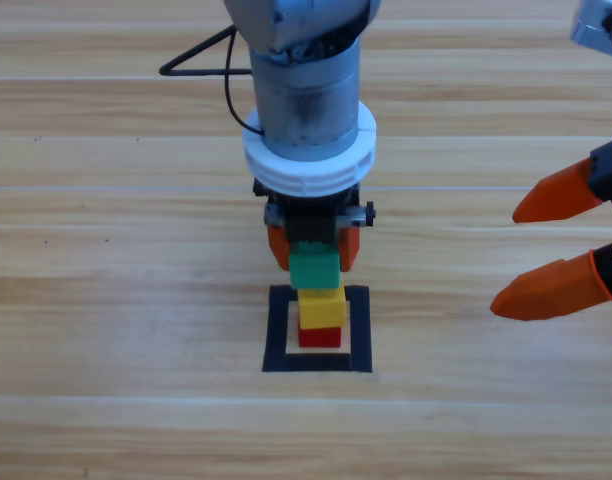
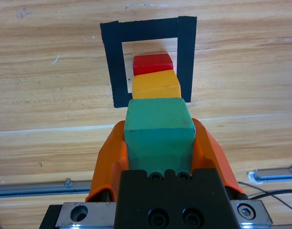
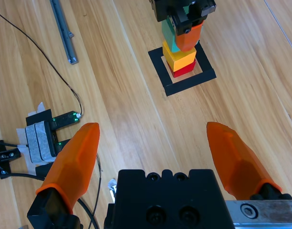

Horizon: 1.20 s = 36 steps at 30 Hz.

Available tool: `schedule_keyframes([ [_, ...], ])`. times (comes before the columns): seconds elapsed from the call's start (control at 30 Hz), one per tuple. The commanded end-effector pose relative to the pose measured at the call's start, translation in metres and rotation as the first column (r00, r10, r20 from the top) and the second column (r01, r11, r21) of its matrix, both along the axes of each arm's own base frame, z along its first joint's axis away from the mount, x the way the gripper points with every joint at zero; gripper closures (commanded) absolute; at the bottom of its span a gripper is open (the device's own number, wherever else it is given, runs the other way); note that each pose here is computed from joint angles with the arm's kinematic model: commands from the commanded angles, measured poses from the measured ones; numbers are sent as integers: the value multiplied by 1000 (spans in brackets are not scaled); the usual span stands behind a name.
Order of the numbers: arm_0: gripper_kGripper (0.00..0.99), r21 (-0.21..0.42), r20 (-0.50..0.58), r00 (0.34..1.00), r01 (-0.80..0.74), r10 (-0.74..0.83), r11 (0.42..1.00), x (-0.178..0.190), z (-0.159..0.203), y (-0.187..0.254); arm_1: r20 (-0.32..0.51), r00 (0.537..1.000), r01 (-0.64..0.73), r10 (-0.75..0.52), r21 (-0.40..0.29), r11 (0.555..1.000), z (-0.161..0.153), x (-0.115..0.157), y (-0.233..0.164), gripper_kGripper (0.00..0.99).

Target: Stack the blocks in the rectangular block: red at the bottom, yellow in the middle, green on top

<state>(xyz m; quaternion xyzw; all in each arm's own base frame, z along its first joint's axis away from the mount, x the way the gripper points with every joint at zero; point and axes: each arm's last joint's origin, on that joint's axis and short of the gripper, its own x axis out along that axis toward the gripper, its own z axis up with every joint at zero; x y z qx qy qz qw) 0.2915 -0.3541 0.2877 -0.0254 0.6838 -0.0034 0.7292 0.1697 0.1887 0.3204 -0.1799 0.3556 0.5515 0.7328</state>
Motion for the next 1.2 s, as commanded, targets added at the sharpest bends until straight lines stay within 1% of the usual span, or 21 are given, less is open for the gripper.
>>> schedule_keyframes([
  [0.03,990,62,-35,999,14,-12,998,0,-31,-15,42,999,24,-25,21,999,3,-2,-9,0],
  [1.2,990,57,-26,1000,12,-10,998,-3,-30,-20,44,999,21,-22,28,999,5,-4,-11,0],
])
